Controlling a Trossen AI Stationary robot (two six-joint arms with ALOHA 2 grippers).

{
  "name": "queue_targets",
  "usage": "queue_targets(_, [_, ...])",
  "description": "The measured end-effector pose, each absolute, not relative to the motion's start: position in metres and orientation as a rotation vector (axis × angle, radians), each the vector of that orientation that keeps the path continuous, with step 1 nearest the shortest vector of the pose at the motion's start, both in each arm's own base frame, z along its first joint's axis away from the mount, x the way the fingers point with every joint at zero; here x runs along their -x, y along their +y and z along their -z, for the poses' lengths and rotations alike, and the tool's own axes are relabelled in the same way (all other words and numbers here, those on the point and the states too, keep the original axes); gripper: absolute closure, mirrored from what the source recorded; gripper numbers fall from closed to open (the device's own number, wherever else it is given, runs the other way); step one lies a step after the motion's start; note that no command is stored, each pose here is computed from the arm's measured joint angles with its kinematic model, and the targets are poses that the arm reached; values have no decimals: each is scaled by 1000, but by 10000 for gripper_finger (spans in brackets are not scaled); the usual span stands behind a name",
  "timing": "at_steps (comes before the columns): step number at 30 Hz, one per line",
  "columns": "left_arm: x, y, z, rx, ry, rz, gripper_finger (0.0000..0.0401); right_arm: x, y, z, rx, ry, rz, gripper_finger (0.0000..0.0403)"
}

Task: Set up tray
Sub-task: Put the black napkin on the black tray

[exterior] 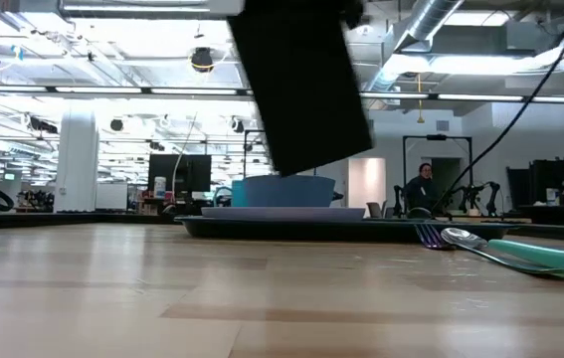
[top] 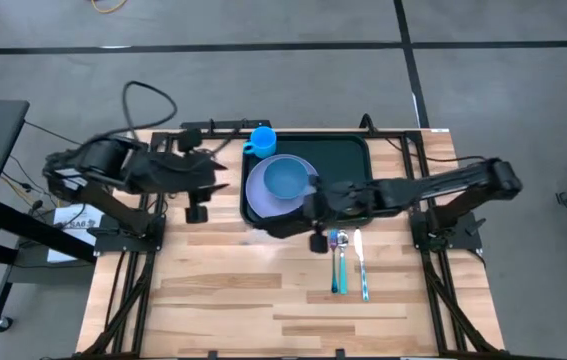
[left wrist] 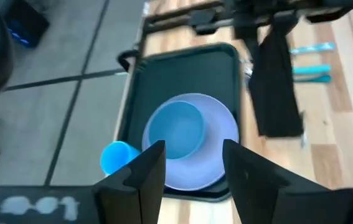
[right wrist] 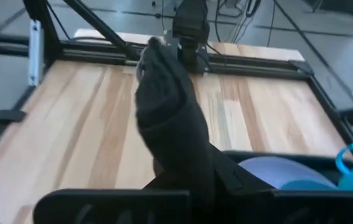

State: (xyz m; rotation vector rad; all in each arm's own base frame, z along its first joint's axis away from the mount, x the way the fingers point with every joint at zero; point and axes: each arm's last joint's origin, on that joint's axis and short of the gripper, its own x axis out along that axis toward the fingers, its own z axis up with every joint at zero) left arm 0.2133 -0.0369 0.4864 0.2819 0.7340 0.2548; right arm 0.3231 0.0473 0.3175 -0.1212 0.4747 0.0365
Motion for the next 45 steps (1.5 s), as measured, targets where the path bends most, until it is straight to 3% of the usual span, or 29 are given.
queue_targets(8, [-189,-33,-452,-304,687,-362,253,-256,43,-324,-74,424,-18,403])
queue_targets(16, [-174,-31,-405,-270,614,-392,253,-217,85,-320,-231,356,-146,403])
queue_targets(23, [-174,-31,-389,-236,554,-389,253,-208,96,-283,-290,417,53,403])
queue_targets(33, [-181,-34,-385,-224,575,-334,253,-204,62,-219,-407,514,271,403])
queue_targets(45, [-183,-36,-384,-207,583,-303,253,-183,18,-211,-461,515,440,403])
